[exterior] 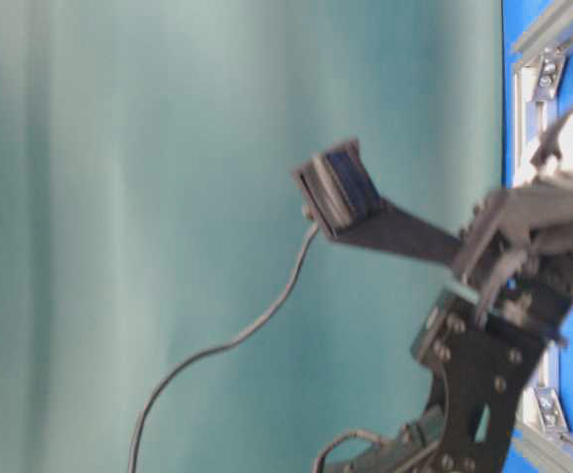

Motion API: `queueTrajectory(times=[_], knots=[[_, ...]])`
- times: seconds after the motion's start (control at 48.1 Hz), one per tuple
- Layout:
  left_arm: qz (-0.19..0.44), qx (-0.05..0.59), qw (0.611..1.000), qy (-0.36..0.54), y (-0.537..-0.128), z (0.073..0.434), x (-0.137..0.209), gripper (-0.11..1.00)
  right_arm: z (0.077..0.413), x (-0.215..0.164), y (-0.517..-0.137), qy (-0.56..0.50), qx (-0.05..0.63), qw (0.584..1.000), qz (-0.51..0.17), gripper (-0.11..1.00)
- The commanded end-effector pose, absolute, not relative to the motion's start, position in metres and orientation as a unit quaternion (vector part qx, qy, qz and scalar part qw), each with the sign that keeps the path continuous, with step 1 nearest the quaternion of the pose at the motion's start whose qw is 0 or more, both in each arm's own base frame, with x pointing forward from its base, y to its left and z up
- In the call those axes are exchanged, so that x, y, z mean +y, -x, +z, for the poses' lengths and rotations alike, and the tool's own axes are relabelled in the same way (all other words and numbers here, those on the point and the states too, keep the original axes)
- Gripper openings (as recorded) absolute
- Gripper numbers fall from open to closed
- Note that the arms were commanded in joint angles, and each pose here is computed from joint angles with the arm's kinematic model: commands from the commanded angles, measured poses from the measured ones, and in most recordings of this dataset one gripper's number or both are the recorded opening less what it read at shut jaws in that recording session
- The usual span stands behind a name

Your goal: Insert the wire through the string loop located on the right side.

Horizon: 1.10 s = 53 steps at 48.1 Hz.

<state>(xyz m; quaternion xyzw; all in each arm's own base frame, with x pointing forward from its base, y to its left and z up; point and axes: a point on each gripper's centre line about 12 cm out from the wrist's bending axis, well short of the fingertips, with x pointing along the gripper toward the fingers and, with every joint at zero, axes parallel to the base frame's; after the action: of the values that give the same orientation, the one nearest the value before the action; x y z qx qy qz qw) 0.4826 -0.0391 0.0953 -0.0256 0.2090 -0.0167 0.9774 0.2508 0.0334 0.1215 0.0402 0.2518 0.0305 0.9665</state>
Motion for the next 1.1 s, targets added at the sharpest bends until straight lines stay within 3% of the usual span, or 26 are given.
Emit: queueTrajectory(times=[0.0,0.353,0.644,1.08], knots=[[-0.024,0.178,0.983,0.024,-0.476,0.125,-0.044,0.08,0.131,0.034,-0.257,-0.043,0.234,0.971,0.031,0.92],[-0.032,0.169,0.985,0.022,-0.391,0.135,-0.044,0.08,0.135,0.035,-0.261,-0.044,0.244,0.968,0.033,0.92],[-0.030,0.218,0.975,0.023,-0.317,0.117,-0.036,0.08,0.137,0.036,-0.263,-0.045,0.246,0.968,0.034,0.92],[-0.034,0.248,0.968,0.019,-0.259,0.108,-0.031,0.08,0.137,0.036,-0.263,-0.047,0.254,0.965,0.033,0.92]])
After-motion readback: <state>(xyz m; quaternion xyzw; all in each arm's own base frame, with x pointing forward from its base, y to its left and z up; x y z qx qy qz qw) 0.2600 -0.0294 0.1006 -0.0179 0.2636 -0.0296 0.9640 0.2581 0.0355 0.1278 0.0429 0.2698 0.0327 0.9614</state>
